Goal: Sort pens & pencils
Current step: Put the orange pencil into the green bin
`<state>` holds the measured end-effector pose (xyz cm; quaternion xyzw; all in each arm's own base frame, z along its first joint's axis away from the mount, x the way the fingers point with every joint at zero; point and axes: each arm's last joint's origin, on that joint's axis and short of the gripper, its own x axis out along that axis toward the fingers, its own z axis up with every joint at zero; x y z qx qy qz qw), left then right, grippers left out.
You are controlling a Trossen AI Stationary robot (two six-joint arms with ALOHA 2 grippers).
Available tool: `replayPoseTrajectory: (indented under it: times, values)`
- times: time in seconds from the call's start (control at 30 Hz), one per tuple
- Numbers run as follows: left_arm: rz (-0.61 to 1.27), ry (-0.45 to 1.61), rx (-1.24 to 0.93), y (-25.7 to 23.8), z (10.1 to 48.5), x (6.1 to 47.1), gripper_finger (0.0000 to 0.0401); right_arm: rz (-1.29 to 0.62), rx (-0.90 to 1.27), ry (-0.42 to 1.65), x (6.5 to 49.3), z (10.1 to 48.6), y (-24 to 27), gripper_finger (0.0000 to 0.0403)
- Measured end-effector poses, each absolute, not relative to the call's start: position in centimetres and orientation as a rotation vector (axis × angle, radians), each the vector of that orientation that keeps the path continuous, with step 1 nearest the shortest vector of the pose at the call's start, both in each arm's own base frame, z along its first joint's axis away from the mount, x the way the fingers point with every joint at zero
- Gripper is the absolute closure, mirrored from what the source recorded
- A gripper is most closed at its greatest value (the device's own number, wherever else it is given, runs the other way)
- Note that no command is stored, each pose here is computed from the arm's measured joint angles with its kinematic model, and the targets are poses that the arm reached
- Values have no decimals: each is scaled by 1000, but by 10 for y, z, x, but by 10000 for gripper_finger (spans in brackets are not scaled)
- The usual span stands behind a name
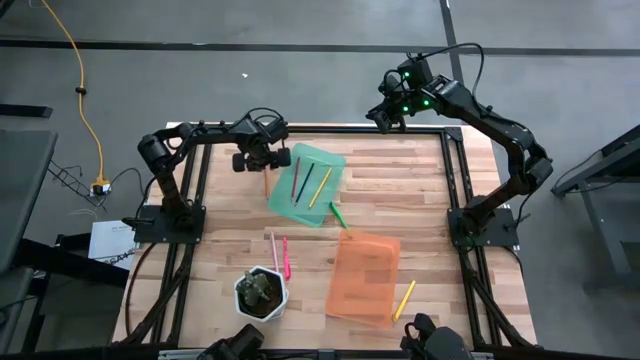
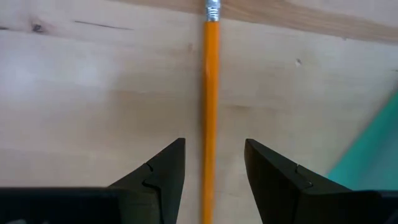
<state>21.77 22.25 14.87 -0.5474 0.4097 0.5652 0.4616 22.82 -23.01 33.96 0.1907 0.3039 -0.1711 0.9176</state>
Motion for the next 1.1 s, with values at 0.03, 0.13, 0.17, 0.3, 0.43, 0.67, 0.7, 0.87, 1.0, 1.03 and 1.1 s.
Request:
replayPoseTrajectory:
  times: [0.03,0.13,0.17,0.3,0.43,0.67,0.7,0.87,1.0,1.03,1.1]
  values:
    - [1394,1010,-1349,223,149,217,247,-352,392,625,228,340,-230,320]
    - [1396,1004,-1351,224,149,216,247,-352,393,626,228,340,-230,320]
    - [1397,1000,-1350,225,149,216,247,-352,393,626,228,340,-230,320]
    - [1388,1001,-1352,226,149,215,247,-352,393,625,228,340,-230,320]
    - [1389,1002,-1349,226,149,215,247,-352,393,626,228,340,-230,320]
    - [1388,1002,-1350,226,149,215,247,-352,393,625,228,340,-230,320]
    - [1387,1002,-1350,226,149,215,247,-352,392,625,228,340,-230,320]
    - [1386,1002,-1353,226,149,215,247,-352,392,625,228,340,-230,320]
    - [1379,1005,-1359,227,148,214,247,-352,393,626,228,340,-230,320]
    - [1379,1007,-1360,227,147,214,247,-352,393,626,228,340,-230,320]
    - [1376,1010,-1361,227,147,214,247,-352,393,626,228,340,-230,320]
